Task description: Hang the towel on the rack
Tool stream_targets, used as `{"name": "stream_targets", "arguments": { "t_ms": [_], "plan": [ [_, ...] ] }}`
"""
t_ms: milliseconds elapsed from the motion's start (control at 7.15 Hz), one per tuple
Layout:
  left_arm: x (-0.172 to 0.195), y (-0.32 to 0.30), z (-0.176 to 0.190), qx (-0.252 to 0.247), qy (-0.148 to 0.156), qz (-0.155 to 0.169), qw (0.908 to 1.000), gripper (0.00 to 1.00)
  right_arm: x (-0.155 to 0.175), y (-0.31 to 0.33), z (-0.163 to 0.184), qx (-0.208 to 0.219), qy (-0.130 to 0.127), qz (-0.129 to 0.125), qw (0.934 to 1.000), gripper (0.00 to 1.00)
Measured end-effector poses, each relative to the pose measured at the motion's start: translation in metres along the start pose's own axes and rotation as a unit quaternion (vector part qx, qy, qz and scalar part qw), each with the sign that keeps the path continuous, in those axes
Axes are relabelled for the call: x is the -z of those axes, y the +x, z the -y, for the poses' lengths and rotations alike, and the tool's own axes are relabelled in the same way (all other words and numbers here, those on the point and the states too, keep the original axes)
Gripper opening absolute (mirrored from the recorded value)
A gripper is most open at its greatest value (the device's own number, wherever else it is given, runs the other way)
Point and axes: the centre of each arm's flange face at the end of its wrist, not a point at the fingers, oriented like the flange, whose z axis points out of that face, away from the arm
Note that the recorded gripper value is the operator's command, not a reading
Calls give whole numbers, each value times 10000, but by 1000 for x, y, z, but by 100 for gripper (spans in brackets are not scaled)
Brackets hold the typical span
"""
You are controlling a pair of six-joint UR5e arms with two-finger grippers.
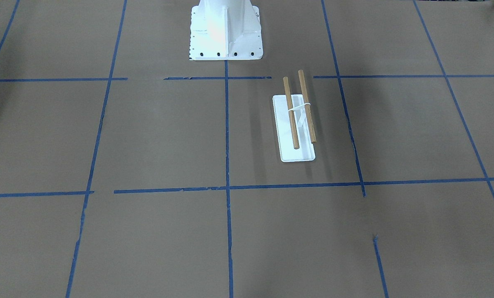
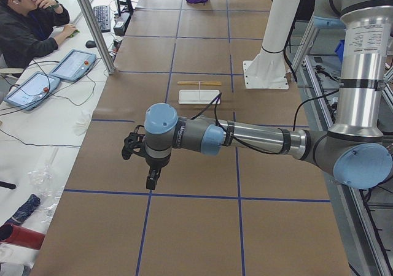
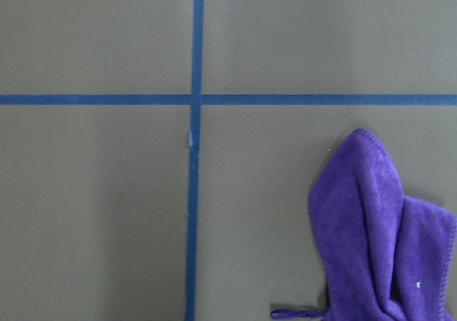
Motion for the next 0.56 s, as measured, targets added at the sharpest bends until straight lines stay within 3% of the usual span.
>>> {"name": "stream_targets", "arguments": {
  "t_ms": [280,559],
  "plan": [
    [0,2,0,4,-4,-74,10000,100,-39,39,-18,81,29,-120,9999,100],
    [0,2,0,2,-2,-93,10000,100,-64,59,-36,-39,-188,-167,9997,100]
  ]
}}
